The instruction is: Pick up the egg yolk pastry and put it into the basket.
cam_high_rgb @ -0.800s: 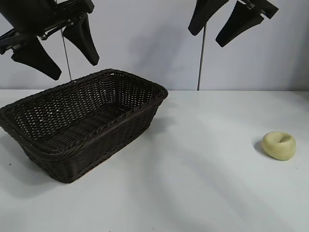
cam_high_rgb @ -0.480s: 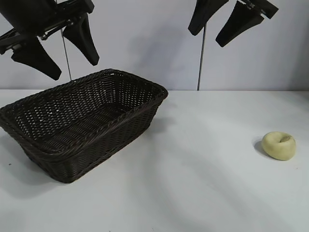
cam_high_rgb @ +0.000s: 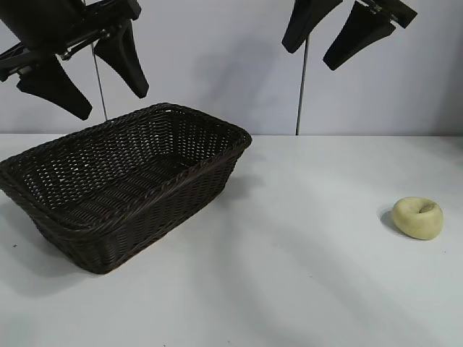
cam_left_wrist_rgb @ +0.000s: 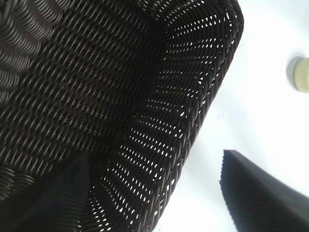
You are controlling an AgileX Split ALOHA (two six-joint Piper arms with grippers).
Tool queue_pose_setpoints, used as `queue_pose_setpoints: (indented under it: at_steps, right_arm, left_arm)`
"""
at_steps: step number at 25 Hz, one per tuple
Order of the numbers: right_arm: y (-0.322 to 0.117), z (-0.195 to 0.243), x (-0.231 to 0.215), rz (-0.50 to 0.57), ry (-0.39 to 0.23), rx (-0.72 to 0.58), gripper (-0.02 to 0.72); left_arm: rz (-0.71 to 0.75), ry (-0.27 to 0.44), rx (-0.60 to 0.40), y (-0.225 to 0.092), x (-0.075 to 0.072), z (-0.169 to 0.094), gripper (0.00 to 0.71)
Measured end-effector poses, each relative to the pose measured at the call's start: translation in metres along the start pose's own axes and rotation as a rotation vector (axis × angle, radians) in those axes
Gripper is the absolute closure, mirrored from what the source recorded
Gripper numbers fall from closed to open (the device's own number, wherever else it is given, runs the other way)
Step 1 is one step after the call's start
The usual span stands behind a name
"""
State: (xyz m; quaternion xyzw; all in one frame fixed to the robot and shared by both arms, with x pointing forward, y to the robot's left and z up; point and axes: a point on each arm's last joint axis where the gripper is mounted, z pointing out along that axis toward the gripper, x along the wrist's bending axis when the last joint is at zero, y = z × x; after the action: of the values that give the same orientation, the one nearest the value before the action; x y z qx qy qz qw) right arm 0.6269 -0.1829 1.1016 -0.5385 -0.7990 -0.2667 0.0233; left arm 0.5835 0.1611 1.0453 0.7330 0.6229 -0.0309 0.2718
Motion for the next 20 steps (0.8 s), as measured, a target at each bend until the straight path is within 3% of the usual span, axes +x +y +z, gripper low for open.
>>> queue_pose_setpoints:
  at_steps: [14, 20]
  right_arm:
    - [0.0001, 0.002, -0.0009, 0.002, 0.0, 0.004, 0.218]
    - [0.0, 0.002, -0.0011, 0.001, -0.002, 0.005, 0.218]
  left_arm:
    - [-0.003, -0.004, -0.004, 0.0003, -0.0003, 0.0, 0.161]
    - [-0.038, -0.005, 0.051, -0.0048, -0.0007, -0.0006, 0.161]
